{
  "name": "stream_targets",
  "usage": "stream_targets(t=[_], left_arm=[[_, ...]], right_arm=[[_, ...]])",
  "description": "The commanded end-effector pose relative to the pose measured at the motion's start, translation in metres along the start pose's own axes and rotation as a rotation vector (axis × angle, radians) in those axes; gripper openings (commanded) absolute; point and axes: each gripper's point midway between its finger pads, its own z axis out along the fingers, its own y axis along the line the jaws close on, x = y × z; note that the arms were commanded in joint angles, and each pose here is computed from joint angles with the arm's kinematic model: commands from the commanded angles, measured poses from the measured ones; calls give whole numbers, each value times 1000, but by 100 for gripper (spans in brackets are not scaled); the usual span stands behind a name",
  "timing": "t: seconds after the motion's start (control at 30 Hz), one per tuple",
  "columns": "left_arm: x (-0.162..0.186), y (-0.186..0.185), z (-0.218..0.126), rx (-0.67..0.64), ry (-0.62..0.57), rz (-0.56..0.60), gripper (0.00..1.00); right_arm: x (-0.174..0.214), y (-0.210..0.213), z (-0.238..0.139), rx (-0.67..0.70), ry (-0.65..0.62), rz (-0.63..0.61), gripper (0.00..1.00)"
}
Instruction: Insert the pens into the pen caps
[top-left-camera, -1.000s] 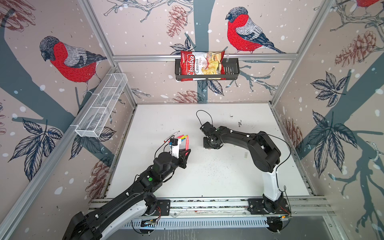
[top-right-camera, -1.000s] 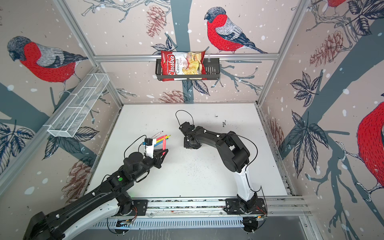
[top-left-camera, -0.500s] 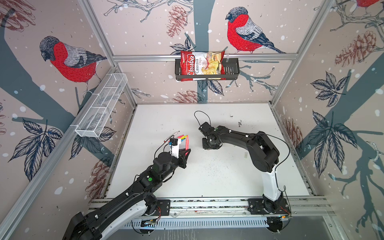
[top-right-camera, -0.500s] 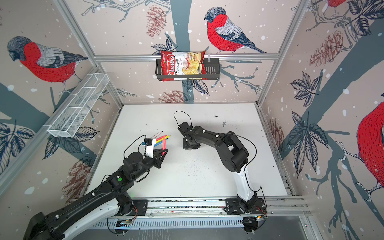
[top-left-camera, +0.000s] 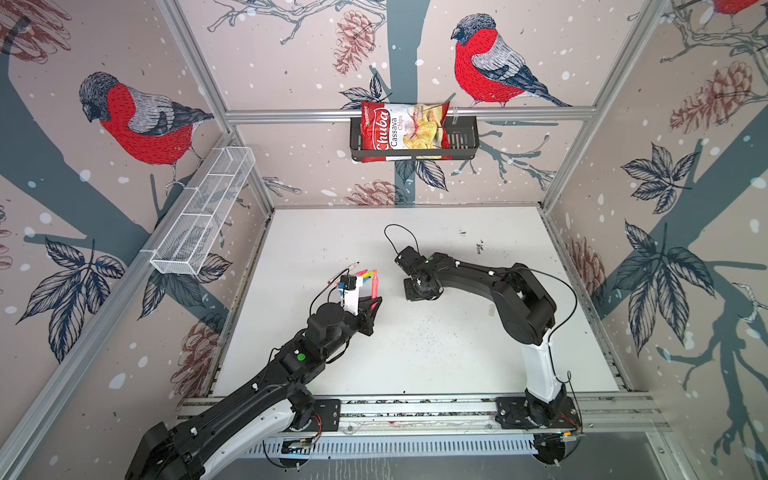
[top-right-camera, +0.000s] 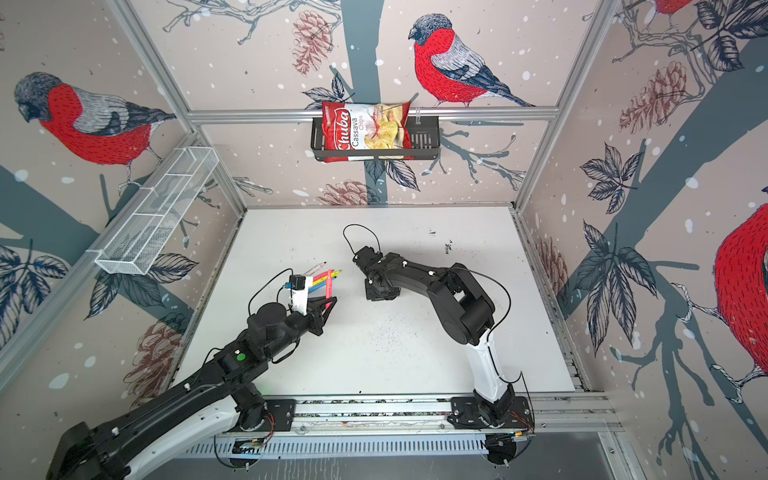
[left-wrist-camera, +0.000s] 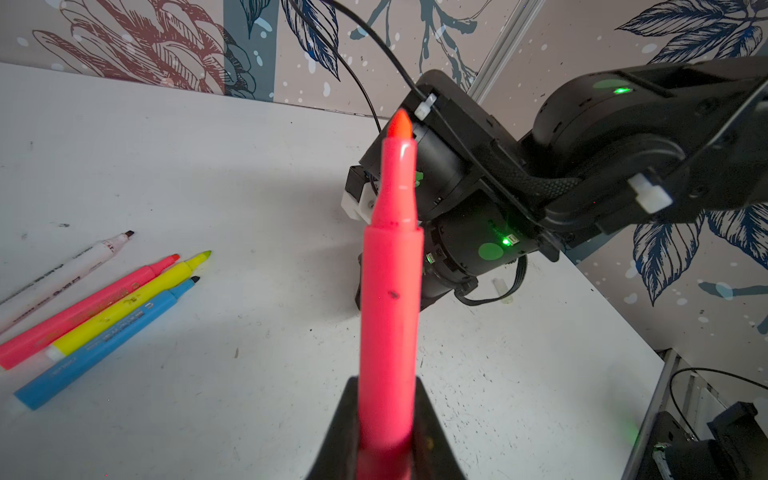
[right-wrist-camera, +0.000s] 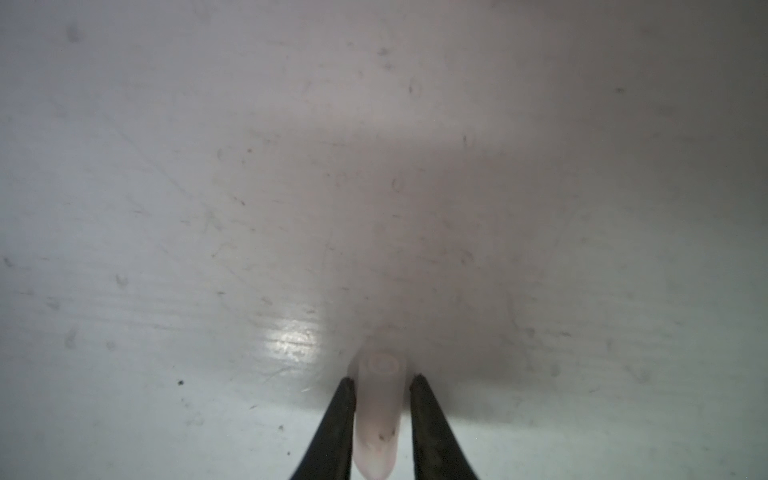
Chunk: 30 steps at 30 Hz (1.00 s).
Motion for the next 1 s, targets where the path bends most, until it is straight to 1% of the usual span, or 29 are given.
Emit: stream_targets(t=[0.0,0.1,0.23,0.33,0.43,0.5,0.57,0.77,0.97], left_arm=[[-1,-1,-1,3,-1,12,0],[0,0,-2,3,-1,7,0],[1,2,-4,-4,-4,5,0],[3,2,-4,-4,1,6,0],[4,1,-4,6,3,2,0],[4,0,-3,13,8,0,0],[6,-1,-2,20,10,-3,0],[15,-8,3,71,29,-31,0],[23,-26,12,152,38,-70,0]], right_arm=[[9,-1,6,11,39,-32,25],[8,-1,6,9,39,-32,22],[6,2,3,-6,30,-29,13],[1,6,-6,-36,7,-27,12],[-10,11,-24,-86,-46,-27,10],[-18,12,-39,-118,-89,-21,8],[-30,13,-62,-170,-154,-3,6],[-50,13,-129,-422,-312,42,4],[-48,18,-197,-769,-505,52,4]])
